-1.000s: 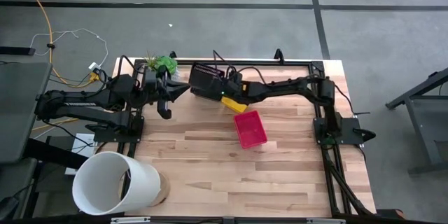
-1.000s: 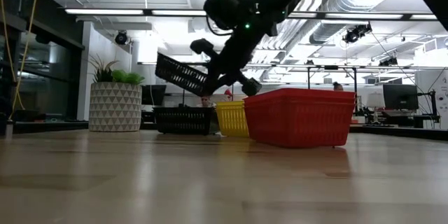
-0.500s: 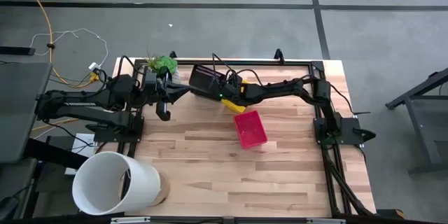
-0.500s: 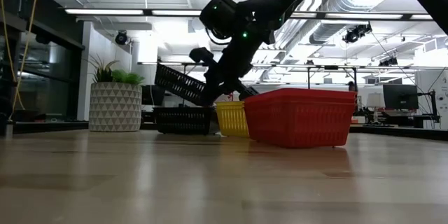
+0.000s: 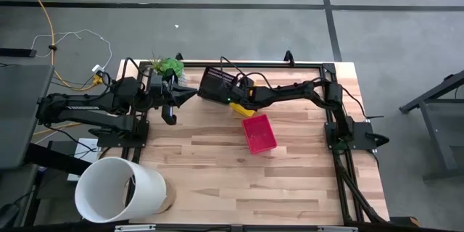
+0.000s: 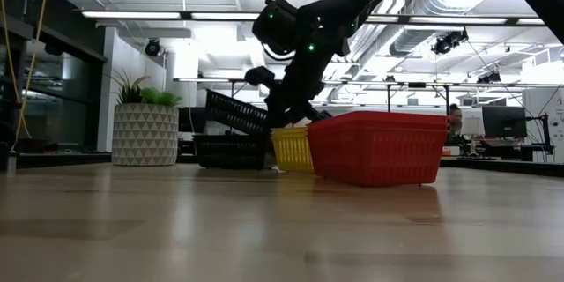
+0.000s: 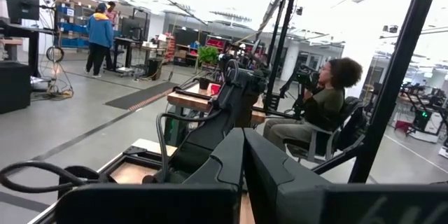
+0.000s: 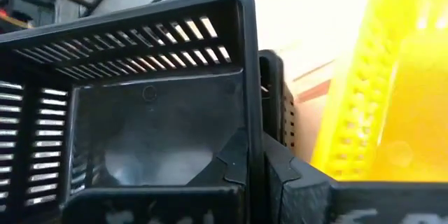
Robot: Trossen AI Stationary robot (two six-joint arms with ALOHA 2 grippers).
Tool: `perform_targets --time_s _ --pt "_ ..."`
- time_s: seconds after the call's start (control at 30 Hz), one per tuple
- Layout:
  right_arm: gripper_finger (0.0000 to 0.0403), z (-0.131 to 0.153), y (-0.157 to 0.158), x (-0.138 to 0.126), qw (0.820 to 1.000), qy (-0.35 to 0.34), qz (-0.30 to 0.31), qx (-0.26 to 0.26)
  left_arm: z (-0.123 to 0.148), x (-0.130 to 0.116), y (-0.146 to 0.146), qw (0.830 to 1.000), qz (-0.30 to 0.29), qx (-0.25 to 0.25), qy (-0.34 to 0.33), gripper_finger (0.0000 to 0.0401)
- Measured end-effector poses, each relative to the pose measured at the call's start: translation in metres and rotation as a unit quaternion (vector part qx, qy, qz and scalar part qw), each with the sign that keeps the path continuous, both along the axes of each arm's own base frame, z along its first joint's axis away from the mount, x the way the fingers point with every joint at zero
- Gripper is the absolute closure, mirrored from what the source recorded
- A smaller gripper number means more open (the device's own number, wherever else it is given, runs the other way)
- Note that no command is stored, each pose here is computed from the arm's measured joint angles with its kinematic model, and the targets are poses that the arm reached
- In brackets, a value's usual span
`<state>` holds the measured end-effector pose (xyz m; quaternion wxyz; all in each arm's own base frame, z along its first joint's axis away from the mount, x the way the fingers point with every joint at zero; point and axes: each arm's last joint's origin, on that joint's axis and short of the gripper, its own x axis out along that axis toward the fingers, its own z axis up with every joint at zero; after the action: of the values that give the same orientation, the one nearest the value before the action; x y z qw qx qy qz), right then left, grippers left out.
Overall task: Stack baskets by color
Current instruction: Stack the black bin on the black bin
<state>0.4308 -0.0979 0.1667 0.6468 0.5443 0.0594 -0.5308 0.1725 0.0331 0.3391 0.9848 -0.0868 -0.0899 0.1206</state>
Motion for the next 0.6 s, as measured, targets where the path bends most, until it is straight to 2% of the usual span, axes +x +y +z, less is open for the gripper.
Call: perform_targets --time_s 0.27,0.47,0.6 --pt "0.0403 0.0004 -0.0016 -0.0012 0.997 -0.037 -0.061 0.007 0.0 0.0 0.0 1.0 0.0 0.0 0.0 0.0401" --pt "0.0403 0.0007 -0.0019 -0.0011 0.997 -0.04 -0.065 0.005 0.0 0.0 0.0001 1.0 0.002 0.001 0.0 0.0401" --pt "0.0403 0.0015 -0.0017 0.0002 0.999 -0.021 -0.032 -0.008 0.0 -0.0001 0.0004 1.0 0.006 0.001 0.0 0.0401"
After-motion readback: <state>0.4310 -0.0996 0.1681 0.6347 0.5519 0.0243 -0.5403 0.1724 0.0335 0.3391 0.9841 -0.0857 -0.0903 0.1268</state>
